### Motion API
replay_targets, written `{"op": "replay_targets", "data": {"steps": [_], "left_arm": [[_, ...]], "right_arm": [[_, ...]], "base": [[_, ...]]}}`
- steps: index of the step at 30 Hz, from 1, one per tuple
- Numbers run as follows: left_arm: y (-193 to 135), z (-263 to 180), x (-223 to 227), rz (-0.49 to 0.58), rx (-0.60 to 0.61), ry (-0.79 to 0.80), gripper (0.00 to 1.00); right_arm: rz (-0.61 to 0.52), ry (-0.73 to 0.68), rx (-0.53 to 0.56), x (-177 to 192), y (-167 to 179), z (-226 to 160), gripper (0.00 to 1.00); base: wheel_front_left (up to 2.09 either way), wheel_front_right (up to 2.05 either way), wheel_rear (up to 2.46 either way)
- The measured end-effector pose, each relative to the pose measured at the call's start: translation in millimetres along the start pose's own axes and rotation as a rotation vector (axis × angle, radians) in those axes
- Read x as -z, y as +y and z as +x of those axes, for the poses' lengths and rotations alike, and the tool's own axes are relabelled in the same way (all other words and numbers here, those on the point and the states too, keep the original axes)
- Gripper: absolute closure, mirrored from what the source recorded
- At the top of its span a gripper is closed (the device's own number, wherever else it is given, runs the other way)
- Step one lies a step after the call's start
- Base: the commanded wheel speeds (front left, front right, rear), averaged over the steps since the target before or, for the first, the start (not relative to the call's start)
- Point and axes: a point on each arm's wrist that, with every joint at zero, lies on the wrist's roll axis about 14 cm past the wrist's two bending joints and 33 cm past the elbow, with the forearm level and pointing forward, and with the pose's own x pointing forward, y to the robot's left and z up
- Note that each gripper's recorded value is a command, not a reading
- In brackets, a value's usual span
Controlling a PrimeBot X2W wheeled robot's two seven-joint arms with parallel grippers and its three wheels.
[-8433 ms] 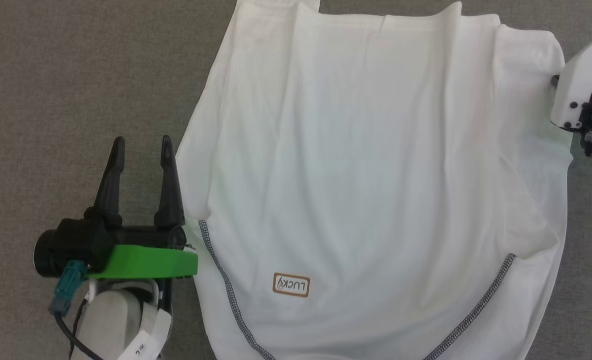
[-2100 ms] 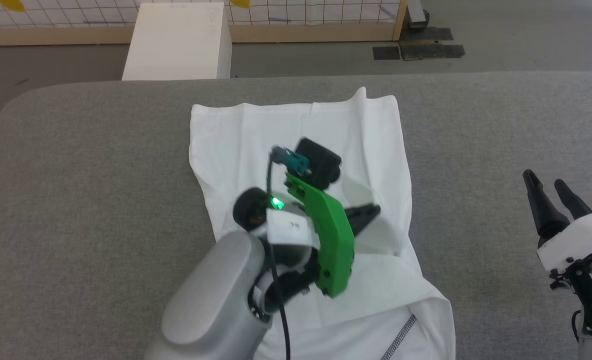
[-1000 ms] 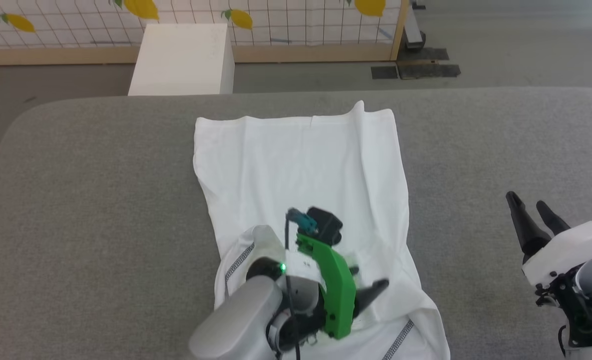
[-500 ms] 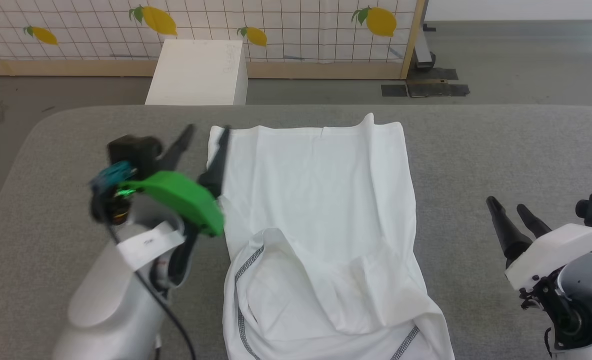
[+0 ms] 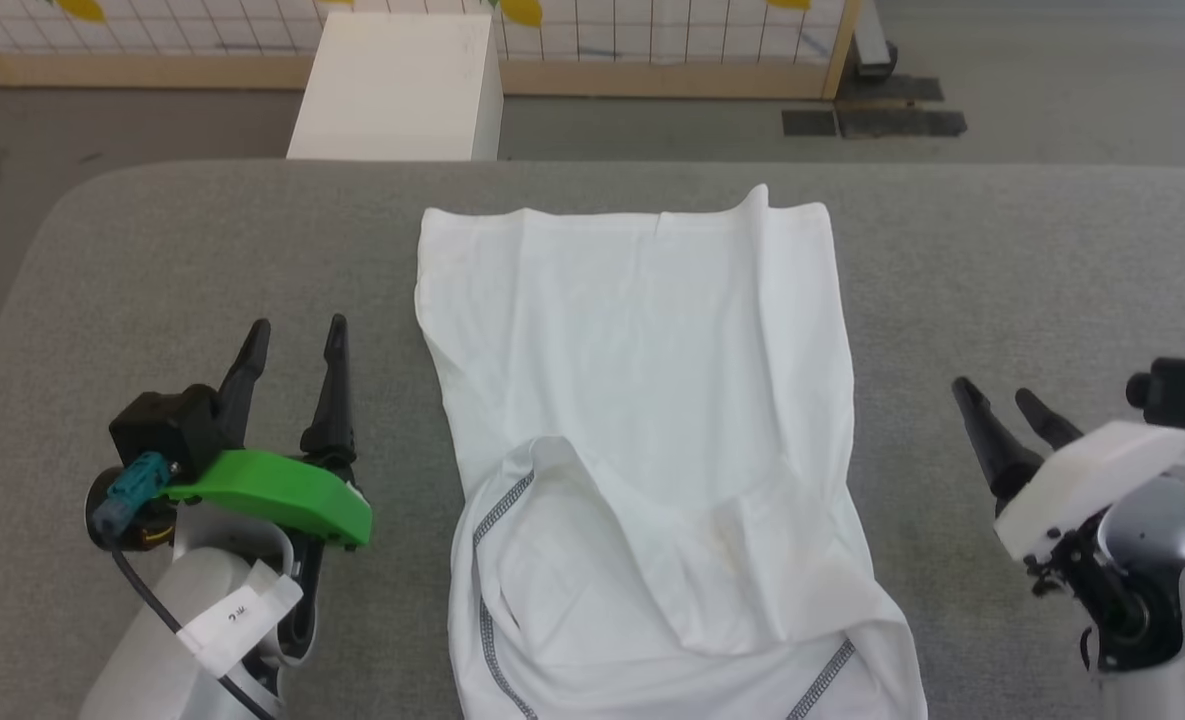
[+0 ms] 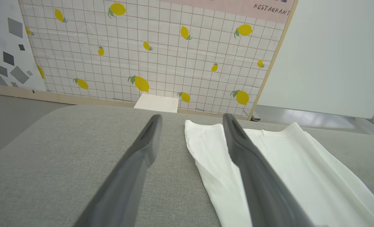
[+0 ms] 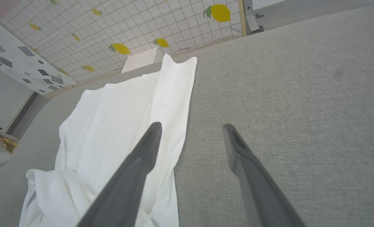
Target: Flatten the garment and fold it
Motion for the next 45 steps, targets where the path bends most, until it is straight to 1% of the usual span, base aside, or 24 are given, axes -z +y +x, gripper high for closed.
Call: {"op": "replay_targets", "data": {"steps": [6, 11, 16, 20, 27, 33, 39, 40, 41, 42, 45], "left_arm": [[2.6, 7.7, 7.8, -0.005, -0.011, -0.001, 0.00], [-2.6, 20.6, 19.2, -0.012, -0.006, 0.002, 0.00], [-3.4, 35.2, 30.7, -0.013, -0.010, 0.008, 0.00], [0.9, 41.6, 45.8, -0.007, -0.019, 0.033, 0.00], [17.3, 40.9, 71.8, 0.006, -0.066, 0.084, 0.00], [33.4, 37.8, 90.6, 0.022, -0.105, 0.128, 0.00], [46.4, 32.3, 103.3, 0.052, -0.135, 0.164, 0.00], [47.1, 31.7, 104.6, 0.054, -0.137, 0.167, 0.00], [48.0, 31.0, 106.0, 0.055, -0.138, 0.172, 0.00], [48.5, 30.7, 106.5, 0.054, -0.139, 0.174, 0.00], [47.5, 31.3, 105.4, 0.050, -0.135, 0.170, 0.00]], "right_arm": [[-0.095, 0.053, -0.010, -17.8, 8.8, 36.8, 0.00], [-0.202, 0.116, 0.000, -41.1, 14.0, 84.3, 0.00], [-0.312, 0.224, 0.048, -45.1, 7.5, 132.9, 0.00], [-0.380, 0.314, 0.066, -36.6, 9.4, 170.3, 0.00], [-0.486, 0.500, 0.090, 6.1, 10.2, 216.9, 0.00], [-0.542, 0.565, 0.088, 32.5, 12.0, 247.4, 0.00], [-0.572, 0.618, 0.077, 44.5, 17.8, 263.7, 0.00], [-0.567, 0.634, 0.075, 46.2, 18.4, 263.9, 0.19], [-0.564, 0.646, 0.075, 46.5, 18.9, 263.5, 0.87], [-0.561, 0.653, 0.074, 46.4, 19.1, 262.6, 1.00], [-0.549, 0.677, 0.078, 44.9, 18.9, 256.9, 1.00]], "base": [[0.00, 0.00, 0.00], [0.00, 0.00, 0.00], [0.00, 0.00, 0.00], [0.00, 0.00, 0.00], [0.00, 0.00, 0.00], [0.00, 0.00, 0.00], [0.00, 0.00, 0.00], [0.00, 0.00, 0.00], [0.00, 0.00, 0.00], [0.00, 0.00, 0.00], [0.00, 0.00, 0.00]]}}
